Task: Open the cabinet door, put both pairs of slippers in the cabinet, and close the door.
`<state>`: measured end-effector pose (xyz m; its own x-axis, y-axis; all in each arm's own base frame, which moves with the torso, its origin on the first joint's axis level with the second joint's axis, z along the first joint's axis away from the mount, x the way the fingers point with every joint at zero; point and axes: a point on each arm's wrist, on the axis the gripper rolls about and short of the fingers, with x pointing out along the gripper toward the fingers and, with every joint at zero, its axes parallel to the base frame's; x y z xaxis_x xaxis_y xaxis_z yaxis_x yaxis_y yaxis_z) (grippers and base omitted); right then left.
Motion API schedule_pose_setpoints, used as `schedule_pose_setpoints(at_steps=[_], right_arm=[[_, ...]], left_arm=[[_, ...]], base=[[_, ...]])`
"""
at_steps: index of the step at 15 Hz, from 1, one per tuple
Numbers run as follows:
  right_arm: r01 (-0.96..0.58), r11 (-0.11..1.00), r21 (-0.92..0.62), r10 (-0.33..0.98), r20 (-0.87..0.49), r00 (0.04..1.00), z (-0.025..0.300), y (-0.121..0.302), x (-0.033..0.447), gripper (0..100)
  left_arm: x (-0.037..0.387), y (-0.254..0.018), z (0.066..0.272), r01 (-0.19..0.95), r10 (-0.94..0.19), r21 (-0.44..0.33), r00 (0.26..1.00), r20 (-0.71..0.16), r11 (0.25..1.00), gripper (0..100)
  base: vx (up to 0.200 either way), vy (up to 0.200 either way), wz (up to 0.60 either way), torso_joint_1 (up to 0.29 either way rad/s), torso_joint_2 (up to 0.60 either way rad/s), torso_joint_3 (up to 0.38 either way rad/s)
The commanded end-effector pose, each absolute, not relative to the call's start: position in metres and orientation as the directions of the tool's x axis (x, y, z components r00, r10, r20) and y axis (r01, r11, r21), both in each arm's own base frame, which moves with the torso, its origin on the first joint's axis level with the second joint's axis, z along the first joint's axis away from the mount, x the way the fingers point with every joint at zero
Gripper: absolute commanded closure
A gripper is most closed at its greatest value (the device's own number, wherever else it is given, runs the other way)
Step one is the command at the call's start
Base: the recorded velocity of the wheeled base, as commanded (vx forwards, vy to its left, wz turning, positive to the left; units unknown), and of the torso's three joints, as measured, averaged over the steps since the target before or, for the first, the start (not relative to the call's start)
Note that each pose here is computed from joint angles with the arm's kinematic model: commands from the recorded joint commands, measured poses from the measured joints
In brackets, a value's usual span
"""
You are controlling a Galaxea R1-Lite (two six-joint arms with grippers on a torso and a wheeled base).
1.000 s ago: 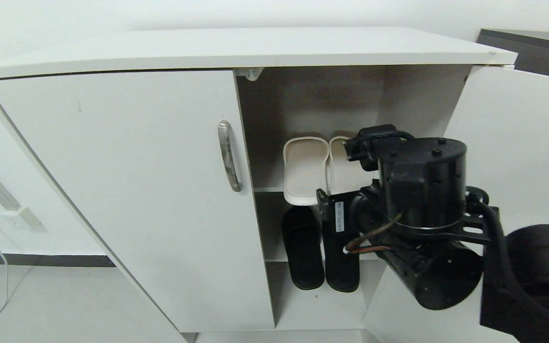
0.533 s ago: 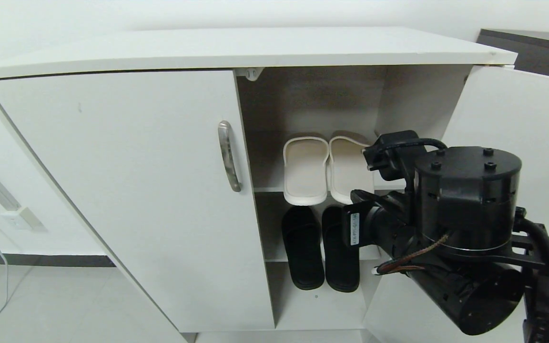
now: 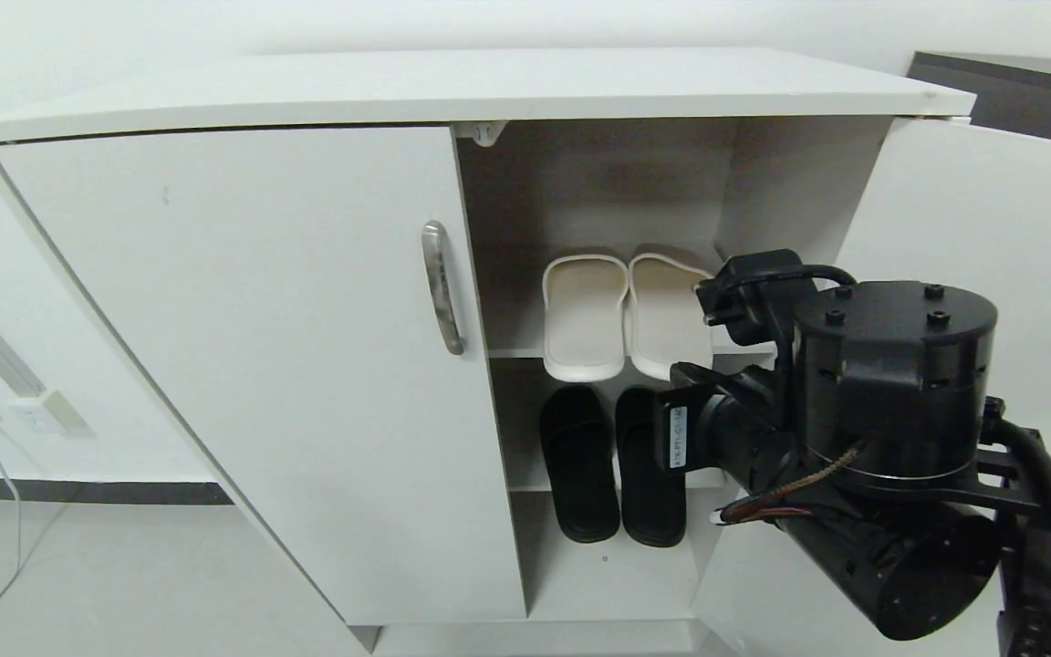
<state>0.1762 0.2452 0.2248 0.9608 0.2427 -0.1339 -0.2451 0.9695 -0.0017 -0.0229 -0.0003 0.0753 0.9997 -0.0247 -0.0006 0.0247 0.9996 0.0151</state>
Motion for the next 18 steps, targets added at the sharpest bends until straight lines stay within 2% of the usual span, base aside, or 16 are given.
schedule_pose_setpoints(at_steps=[1, 12, 18], right_arm=[[-0.245, 0.969, -0.006, 0.242, -0.138, 0.960, 0.223, 0.246, 0.176, 100], [-0.246, 0.969, -0.032, 0.238, -0.164, 0.957, 0.213, 0.244, 0.176, 100], [-0.272, 0.961, -0.051, 0.258, -0.191, 0.947, 0.205, 0.241, 0.177, 100]], left_arm=[[-0.023, 0.000, 0.075, 0.025, -0.025, 0.015, 1.000, -0.003, 1.000, 100], [-0.023, 0.000, 0.075, 0.025, -0.025, 0.015, 1.000, -0.002, 1.000, 100], [-0.023, 0.000, 0.075, 0.025, -0.025, 0.015, 1.000, -0.002, 1.000, 100]], base=[[-0.200, 0.000, 0.00, -0.002, 0.00, 0.002], [-0.200, 0.000, 0.00, 0.003, 0.00, 0.003], [0.000, 0.000, 0.00, 0.000, 0.00, 0.000]])
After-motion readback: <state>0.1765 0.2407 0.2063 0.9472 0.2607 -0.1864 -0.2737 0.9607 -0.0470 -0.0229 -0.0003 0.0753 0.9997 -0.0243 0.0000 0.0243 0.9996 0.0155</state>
